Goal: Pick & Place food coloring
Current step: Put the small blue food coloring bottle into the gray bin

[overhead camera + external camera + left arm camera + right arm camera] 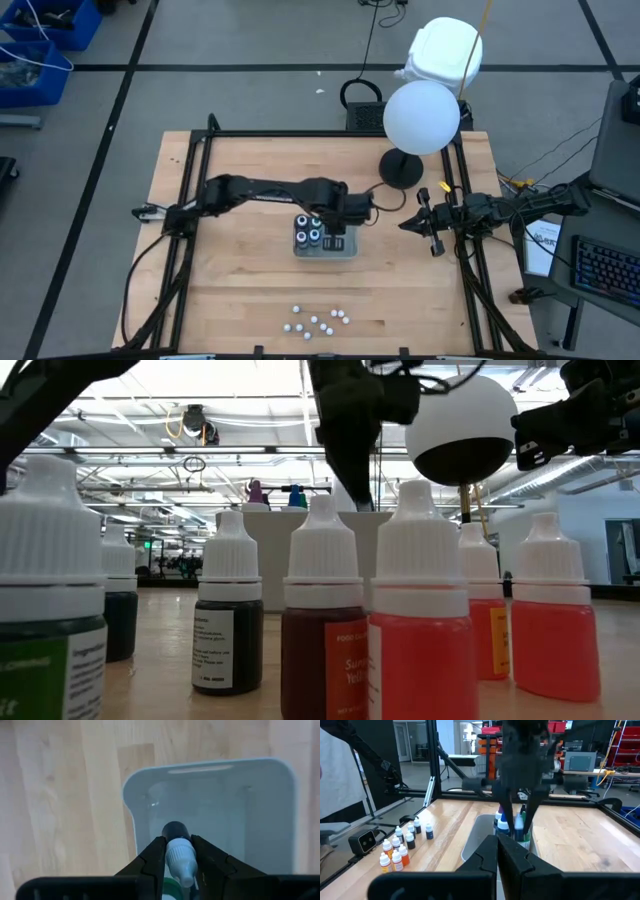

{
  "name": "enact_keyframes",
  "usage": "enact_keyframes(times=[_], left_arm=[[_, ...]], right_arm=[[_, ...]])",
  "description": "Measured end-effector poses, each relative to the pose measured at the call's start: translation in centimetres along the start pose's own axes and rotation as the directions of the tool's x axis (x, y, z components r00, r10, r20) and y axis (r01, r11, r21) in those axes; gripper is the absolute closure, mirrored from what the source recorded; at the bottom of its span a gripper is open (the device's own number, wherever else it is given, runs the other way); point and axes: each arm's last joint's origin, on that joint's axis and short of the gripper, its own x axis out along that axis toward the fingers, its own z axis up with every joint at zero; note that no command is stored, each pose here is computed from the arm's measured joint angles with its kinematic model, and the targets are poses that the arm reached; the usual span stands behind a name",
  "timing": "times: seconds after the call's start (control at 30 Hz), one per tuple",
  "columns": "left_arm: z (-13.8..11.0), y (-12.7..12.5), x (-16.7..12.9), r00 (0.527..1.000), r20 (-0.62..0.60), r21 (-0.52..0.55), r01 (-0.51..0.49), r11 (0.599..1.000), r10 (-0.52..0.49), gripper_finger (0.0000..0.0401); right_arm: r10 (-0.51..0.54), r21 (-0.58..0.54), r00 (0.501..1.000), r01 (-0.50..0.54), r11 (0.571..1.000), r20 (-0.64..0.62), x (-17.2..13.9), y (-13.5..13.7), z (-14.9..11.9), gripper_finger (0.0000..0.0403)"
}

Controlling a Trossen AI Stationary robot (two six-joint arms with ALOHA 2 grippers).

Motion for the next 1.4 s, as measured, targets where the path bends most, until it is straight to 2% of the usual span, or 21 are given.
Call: enact_keyframes(times=[0.6, 1.2, 1.4], left_arm=[[-0.1, -0.3, 5.8, 0.991, -0.127, -0.015, -0.041, 0.999, 0.039, 0.0313], [-0.2, -1.4, 6.3, 0.992, -0.121, 0.035, -0.031, 0.999, 0.035, 0.0313], [-0.8, -1.7, 8.0, 0.991, -0.132, 0.038, -0.024, 0.999, 0.029, 0.0313]], right_arm=[[-0.001, -0.015, 1.000, 0.001, 1.000, -0.015, 0.2, 0.0, -0.1, 0.0403], [0.000, -0.016, 1.000, 0.000, 1.000, -0.008, 0.2, 0.0, -0.1, 0.0403], [0.000, -0.016, 1.000, 0.000, 1.000, -0.009, 0.2, 0.0, -0.1, 0.0403]])
